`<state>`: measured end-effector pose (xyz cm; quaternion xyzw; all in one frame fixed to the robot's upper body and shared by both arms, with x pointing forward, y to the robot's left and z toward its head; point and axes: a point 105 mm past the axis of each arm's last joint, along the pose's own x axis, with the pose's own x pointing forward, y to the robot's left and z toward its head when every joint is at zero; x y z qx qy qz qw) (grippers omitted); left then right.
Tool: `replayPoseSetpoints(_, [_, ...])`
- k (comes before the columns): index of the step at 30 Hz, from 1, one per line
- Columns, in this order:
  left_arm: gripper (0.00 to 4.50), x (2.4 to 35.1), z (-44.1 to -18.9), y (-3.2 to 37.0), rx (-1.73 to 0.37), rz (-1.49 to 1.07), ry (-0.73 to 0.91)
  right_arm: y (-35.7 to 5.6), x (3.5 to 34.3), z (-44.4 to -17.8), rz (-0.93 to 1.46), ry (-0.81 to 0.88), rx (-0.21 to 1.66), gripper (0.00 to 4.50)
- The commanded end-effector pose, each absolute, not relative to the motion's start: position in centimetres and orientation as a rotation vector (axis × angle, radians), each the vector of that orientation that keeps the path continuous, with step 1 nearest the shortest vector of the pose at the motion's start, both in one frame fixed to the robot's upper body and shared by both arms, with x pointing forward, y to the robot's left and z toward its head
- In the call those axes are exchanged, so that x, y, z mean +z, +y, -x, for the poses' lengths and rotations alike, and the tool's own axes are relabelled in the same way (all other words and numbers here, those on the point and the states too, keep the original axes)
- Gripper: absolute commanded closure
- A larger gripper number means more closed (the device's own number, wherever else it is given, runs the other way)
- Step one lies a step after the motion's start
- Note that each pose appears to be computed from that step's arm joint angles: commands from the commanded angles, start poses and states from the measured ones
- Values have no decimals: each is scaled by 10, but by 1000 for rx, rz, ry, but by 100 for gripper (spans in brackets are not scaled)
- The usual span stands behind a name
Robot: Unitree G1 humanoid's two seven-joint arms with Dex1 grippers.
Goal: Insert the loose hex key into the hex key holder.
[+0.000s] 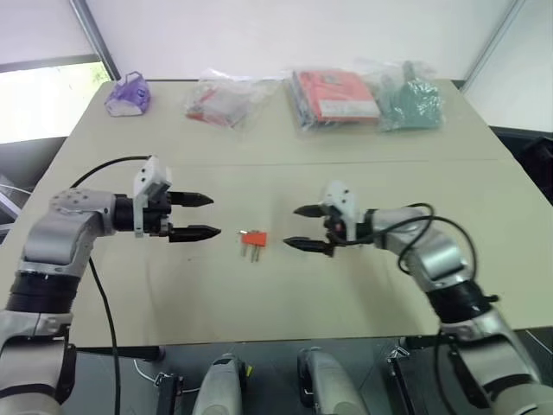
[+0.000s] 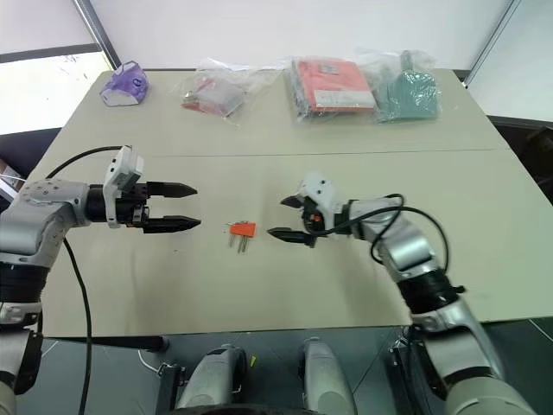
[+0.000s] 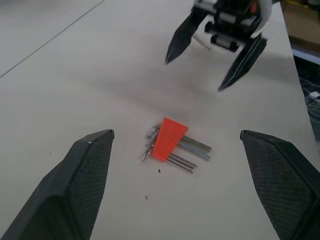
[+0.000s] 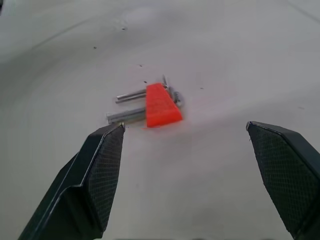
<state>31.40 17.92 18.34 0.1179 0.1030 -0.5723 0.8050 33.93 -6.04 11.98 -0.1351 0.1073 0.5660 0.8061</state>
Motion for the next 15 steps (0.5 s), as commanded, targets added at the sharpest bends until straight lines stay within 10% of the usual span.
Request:
replayPoseSetpoints(1, [28,197,-306,179,-1222,-274,174,-51,120,-349,341,174,1230,44])
replayPoseSetpoints(15, [28,193,-305,181,-1089,-212,120,-22,99,-362,426,120,1275,44])
